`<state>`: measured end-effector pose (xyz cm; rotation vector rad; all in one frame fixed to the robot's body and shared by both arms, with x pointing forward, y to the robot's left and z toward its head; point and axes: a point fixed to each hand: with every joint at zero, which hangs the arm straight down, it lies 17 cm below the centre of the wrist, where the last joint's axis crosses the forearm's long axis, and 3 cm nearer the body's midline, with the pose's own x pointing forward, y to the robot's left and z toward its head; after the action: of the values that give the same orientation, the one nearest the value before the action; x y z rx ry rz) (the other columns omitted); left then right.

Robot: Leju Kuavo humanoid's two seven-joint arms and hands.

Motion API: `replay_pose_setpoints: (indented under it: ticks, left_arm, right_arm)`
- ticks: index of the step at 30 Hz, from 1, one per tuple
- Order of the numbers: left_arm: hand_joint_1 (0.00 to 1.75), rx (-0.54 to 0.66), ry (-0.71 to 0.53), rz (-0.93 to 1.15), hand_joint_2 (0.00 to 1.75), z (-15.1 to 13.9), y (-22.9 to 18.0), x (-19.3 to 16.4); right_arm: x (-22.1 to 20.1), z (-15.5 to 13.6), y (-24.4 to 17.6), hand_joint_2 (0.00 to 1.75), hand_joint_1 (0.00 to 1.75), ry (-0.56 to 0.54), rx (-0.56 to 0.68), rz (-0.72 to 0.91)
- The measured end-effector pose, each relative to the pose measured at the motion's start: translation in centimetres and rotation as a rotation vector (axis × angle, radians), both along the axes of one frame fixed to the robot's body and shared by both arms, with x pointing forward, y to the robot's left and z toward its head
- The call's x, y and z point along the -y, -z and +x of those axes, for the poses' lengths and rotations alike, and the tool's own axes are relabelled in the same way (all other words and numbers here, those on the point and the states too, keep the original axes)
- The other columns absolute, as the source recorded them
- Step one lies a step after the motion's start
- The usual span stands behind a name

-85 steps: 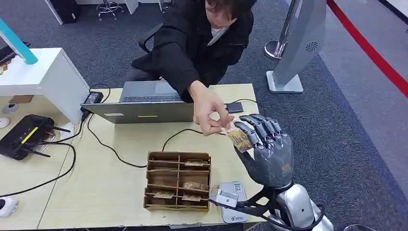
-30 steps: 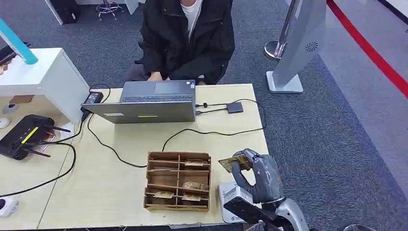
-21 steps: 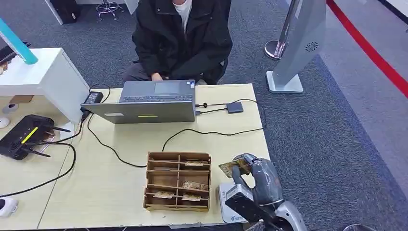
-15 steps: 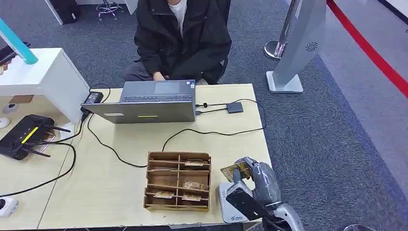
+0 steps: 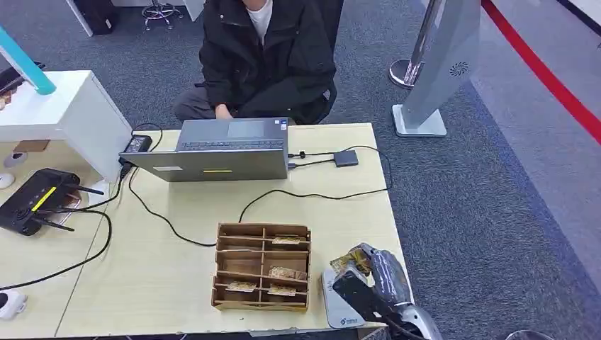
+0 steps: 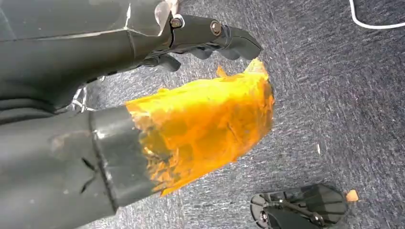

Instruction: Pass the card to the sensor for recognition and then transmit it.

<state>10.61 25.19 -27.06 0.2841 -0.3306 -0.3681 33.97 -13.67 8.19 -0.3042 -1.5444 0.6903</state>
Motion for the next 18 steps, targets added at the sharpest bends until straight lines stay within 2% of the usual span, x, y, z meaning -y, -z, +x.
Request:
replay_pose_setpoints:
  ticks: [18]
  left_arm:
    - [0.00, 0.002, 0.004, 0.007, 0.00, 0.0, 0.0, -0.2]
  right_arm:
    - [0.4, -1.1, 5.2, 1.75, 1.75, -0.039, -0.162, -0.082]
